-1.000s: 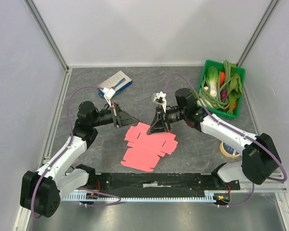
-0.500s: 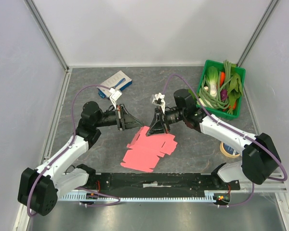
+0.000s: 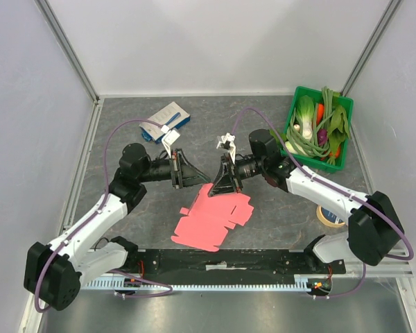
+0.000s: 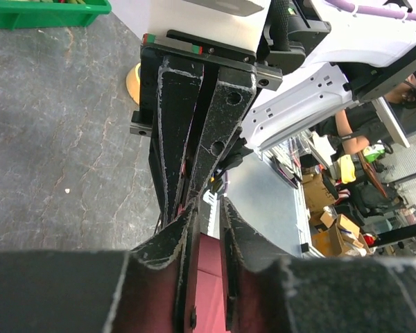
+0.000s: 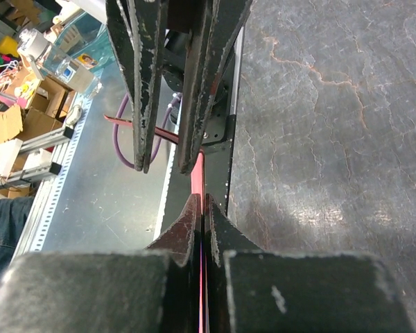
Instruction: Fold the paper box
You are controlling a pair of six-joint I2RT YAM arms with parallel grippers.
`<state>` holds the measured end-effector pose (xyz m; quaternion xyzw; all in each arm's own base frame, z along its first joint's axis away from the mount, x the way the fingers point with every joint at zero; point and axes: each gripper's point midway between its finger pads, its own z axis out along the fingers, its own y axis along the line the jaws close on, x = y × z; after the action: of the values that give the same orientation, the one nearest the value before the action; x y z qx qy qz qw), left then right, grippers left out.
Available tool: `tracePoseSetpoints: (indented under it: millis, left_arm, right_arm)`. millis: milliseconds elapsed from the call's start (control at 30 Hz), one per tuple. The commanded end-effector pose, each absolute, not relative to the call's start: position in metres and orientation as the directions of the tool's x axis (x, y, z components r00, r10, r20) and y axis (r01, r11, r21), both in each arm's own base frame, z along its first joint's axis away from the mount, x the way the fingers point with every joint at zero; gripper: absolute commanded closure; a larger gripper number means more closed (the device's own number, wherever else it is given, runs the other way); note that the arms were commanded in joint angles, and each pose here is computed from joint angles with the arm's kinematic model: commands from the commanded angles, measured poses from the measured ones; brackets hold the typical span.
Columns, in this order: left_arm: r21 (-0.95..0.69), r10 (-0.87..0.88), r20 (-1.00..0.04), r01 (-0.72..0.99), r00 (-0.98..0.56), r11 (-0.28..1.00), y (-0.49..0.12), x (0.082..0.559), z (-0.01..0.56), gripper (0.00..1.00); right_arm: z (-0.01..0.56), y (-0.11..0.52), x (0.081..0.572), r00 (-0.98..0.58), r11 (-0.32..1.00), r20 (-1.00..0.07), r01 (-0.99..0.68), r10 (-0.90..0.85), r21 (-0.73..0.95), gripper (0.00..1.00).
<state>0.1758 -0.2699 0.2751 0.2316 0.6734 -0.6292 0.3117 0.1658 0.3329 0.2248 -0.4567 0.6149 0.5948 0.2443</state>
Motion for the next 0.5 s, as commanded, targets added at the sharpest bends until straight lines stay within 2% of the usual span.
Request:
tracePoseSetpoints:
  millis: [0,100,200,267,400,467]
  left_arm:
    - [-0.646,-0.086,-0.763,0.749,-0.641,0.146,-0.266,0.177,0.291,0.7]
    - [-0.632,-0.145,-0.775,0.753,-0.615,0.185,-0.253,0.18,0.304,0.6]
    - [-0.635,-0.168,-0.772,0.744,-0.613,0.205,-0.241,0.18,0.307,0.58]
    - [-0.638,-0.137,-0.769,0.737,-0.625,0.222,-0.237,0.178,0.3,0.6]
    - [-0.628,-0.067,-0.77,0.734,-0.635,0.257,-0.235,0.175,0.284,0.75]
    - [-0.616,-0.054,-0.778,0.743,-0.626,0.262,-0.234,0.175,0.281,0.78]
  right_arm:
    - [0.25,0.336,0.17,-0.387,-0.145,-0.898,-0.896,-0.21,0.42,1.0]
    - [0.249,0.335,0.169,-0.381,-0.142,-0.899,-0.899,-0.215,0.415,1.0]
    - [0.25,0.334,0.169,-0.377,-0.144,-0.9,-0.9,-0.219,0.411,1.0]
    - [0.248,0.333,0.168,-0.373,-0.141,-0.898,-0.901,-0.233,0.41,1.0]
    - [0.255,0.333,0.167,-0.348,-0.164,-0.911,-0.907,-0.223,0.387,1.0]
    - [0.256,0.333,0.166,-0.343,-0.168,-0.912,-0.908,-0.223,0.383,1.0]
